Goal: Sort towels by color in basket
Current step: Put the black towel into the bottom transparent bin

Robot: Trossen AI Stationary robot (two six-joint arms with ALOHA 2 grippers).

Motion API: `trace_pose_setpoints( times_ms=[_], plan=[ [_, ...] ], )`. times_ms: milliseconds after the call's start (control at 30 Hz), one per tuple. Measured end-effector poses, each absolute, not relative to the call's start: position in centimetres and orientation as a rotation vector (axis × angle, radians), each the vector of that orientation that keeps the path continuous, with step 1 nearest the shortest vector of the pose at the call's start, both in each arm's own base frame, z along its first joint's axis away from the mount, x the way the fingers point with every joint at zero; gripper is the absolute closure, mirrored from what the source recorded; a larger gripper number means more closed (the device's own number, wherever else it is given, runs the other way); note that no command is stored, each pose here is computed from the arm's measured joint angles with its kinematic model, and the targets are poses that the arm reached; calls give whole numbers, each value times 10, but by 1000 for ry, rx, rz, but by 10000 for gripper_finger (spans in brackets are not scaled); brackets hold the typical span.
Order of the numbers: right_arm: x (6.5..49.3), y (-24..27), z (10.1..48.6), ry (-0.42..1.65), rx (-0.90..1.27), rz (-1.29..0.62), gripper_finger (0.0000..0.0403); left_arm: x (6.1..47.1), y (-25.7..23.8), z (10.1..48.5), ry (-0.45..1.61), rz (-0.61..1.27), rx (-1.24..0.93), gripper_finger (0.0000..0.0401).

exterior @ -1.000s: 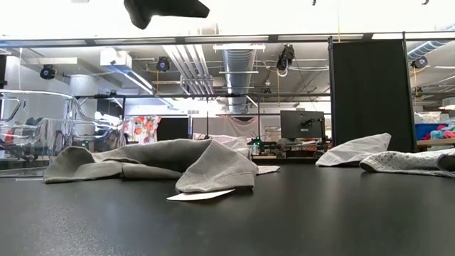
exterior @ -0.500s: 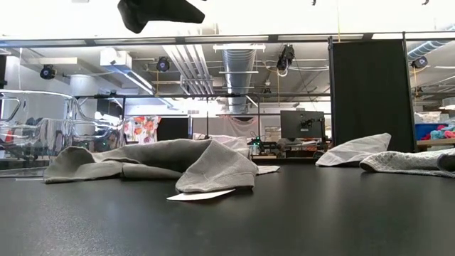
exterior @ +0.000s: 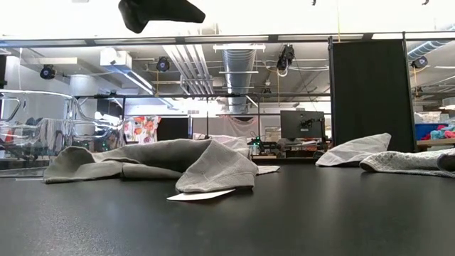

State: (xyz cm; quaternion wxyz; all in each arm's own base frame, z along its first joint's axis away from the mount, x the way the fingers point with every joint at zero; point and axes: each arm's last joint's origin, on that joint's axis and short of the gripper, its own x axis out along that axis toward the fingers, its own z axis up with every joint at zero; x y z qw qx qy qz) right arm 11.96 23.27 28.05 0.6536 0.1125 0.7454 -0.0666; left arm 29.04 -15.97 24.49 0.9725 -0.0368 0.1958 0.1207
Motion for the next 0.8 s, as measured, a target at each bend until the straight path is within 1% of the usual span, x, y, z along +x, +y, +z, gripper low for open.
trace_pose_setpoints(
  times_ms=[133, 200, 267, 400, 633, 800],
  plan=[
    [127, 235, 305, 1456, 242, -139, 209, 291, -160, 245, 390, 243, -79, 217],
    [129, 237, 308, 1338, 217, -128, 208, 291, -160, 245, 390, 243, -79, 217],
    [131, 241, 304, 1300, 214, -99, 214, 291, -160, 245, 390, 243, -79, 217],
    [132, 245, 274, 1380, 158, -76, 236, 291, -160, 246, 390, 243, -79, 217],
    [138, 232, 204, 1474, 68, -217, 276, 291, -160, 246, 384, 242, -83, 217],
    [141, 221, 164, 1553, 77, -217, 295, 291, -160, 246, 382, 243, -99, 217]
  ],
)
